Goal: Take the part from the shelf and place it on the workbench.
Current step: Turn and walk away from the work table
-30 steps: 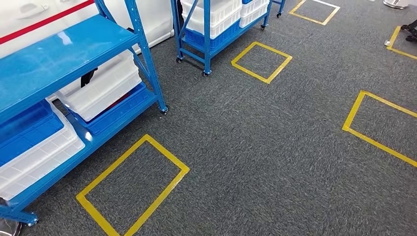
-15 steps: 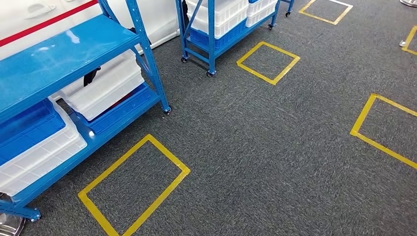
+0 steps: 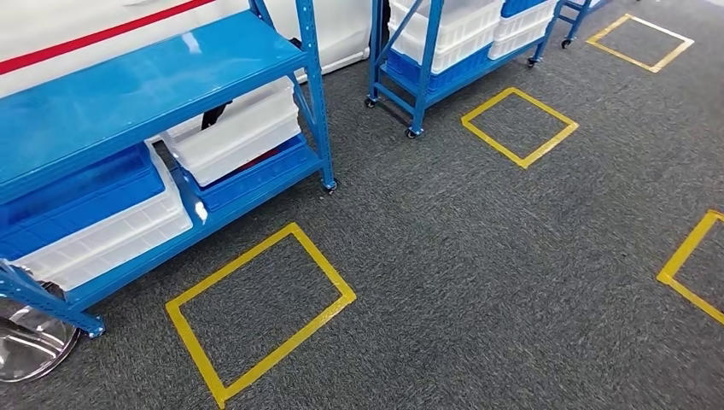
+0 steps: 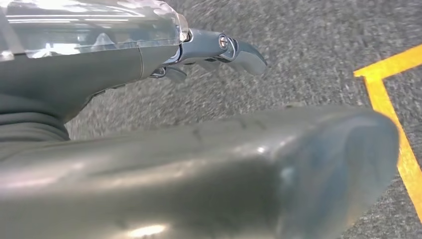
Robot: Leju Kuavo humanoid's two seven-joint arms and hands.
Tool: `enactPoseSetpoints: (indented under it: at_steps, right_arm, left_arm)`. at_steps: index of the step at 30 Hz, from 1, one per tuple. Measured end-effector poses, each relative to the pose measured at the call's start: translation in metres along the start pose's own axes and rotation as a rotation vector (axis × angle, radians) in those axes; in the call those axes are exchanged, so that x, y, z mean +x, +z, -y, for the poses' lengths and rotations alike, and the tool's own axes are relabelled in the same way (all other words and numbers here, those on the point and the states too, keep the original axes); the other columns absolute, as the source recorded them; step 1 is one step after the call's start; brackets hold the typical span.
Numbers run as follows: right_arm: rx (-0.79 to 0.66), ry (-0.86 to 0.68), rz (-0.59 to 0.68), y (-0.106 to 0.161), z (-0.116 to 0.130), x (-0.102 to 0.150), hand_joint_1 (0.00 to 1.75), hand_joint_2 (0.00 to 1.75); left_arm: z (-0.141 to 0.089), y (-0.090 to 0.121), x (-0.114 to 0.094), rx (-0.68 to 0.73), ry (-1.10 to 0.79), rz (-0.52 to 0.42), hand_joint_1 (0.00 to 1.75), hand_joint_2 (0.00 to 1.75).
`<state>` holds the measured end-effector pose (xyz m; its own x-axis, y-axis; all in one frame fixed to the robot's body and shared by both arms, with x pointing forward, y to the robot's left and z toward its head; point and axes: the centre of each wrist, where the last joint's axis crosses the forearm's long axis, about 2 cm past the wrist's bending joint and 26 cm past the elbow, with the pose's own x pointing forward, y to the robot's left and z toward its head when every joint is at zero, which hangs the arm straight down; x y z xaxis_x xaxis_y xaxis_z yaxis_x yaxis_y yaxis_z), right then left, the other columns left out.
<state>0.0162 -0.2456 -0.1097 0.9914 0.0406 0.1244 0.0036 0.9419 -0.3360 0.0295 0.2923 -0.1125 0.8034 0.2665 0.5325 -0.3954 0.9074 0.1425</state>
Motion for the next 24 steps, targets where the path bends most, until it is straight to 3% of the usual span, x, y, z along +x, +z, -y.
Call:
enactPoseSetpoints:
  at_steps: [24]
  right_arm:
    - [0.003,0.009,-0.001,-0.0003,0.0004,0.0015,0.00,0.00]
  left_arm:
    - [0.0018,0.0010,-0.0013,-0.005,0.002,0.001,0.00,0.00]
